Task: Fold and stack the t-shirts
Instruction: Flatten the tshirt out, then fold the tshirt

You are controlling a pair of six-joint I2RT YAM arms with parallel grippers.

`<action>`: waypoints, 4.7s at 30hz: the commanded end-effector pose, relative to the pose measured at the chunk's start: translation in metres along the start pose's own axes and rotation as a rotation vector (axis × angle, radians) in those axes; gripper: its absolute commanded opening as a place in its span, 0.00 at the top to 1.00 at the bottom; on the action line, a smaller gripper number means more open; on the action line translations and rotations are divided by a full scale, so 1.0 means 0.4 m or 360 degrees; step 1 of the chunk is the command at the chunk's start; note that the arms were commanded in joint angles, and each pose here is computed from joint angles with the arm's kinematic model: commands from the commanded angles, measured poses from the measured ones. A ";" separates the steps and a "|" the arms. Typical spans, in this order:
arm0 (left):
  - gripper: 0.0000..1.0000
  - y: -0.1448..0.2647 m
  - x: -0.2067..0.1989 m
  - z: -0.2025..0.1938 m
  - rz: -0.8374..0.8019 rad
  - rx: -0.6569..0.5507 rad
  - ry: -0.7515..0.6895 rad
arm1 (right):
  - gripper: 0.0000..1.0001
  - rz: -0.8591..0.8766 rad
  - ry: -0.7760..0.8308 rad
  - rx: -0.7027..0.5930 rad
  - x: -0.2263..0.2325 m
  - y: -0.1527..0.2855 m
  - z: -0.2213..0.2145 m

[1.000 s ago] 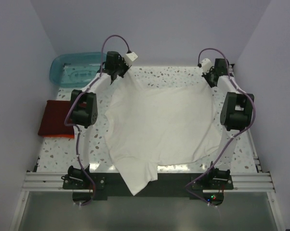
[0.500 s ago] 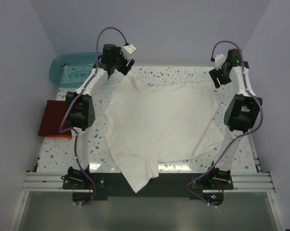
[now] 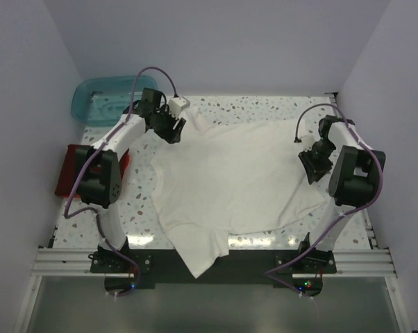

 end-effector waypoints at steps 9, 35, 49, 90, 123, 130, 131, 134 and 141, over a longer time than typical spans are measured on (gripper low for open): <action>0.38 -0.088 0.005 -0.147 0.0007 0.0284 0.0226 | 0.74 -0.0130 -0.0008 0.0219 -0.006 -0.114 -0.096; 0.42 -0.141 0.158 0.011 0.0193 0.0128 0.0139 | 0.72 -0.0133 -0.0036 -0.0324 -0.020 0.109 0.051; 0.49 -0.261 0.152 0.004 0.0185 0.0253 0.0135 | 0.85 -0.0381 0.0109 -0.0594 -0.071 0.098 0.408; 0.22 0.010 0.099 0.383 0.0130 -0.0589 -0.0365 | 0.28 -0.0512 0.0432 -0.0684 -0.051 0.253 0.497; 0.23 0.299 -0.316 -0.309 -0.0663 0.0169 -0.0270 | 0.60 -0.0298 0.0926 0.0056 0.148 -0.040 -0.187; 0.25 0.297 -0.372 -0.389 -0.0760 0.0310 -0.0454 | 0.56 -0.0301 0.0968 0.0082 0.138 -0.106 -0.191; 0.26 0.289 -0.385 -0.415 -0.0769 0.0337 -0.0494 | 0.56 -0.0297 0.0970 0.0089 0.138 -0.114 -0.194; 0.26 0.264 -0.421 -0.465 -0.0693 0.0394 -0.0666 | 0.60 -0.0310 0.0977 0.0098 0.135 -0.139 -0.199; 0.25 0.195 -0.473 -0.518 -0.0554 0.0483 -0.0838 | 0.91 -0.0332 0.0954 0.0092 0.135 -0.165 -0.206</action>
Point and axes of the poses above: each gripper's point midway between its finger pads, its own y axis back along the fingers, its own x axis along the line the jaws close on, z = x × y, the point moved 2 cm from there along y, back along the fingers, and after that the axes turned 8 degrees about y, right-handed, at the moved point
